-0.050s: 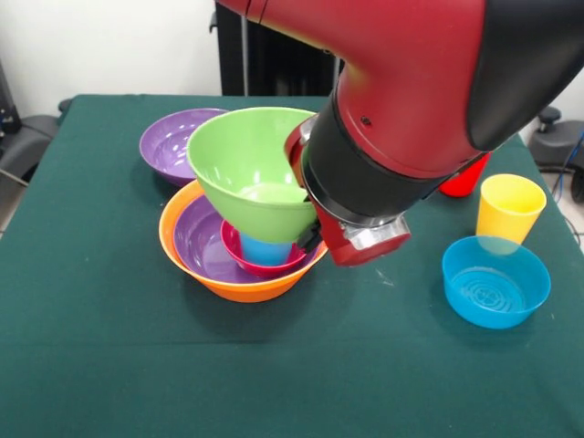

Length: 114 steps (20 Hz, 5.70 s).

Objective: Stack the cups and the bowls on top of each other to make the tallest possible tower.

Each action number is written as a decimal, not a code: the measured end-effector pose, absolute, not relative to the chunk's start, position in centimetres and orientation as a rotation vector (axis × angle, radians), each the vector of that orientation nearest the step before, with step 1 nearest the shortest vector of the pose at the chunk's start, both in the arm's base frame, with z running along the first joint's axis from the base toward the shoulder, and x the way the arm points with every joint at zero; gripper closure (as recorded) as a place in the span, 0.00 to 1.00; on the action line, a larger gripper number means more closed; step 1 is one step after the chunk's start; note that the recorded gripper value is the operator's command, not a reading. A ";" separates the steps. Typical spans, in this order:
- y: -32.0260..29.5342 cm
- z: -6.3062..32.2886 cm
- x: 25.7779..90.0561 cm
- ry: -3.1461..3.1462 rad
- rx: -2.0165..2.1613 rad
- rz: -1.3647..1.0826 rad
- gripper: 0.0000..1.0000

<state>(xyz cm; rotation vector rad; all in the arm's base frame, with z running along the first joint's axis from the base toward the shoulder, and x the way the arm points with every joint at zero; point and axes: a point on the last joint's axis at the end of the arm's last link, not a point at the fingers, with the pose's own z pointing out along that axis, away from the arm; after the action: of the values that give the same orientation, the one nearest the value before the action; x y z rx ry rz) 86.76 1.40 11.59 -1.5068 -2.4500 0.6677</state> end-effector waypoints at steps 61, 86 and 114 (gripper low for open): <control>2.1 13.4 84.6 -2.527 -1.395 0.686 1.00; 1.3 12.5 84.0 -2.502 -1.398 0.707 1.00; 2.1 11.3 84.7 -2.529 -1.368 0.661 1.00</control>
<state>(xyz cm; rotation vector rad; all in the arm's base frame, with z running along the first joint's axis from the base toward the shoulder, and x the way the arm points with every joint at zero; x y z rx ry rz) 84.75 2.12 11.28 -1.3676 -2.5287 0.6608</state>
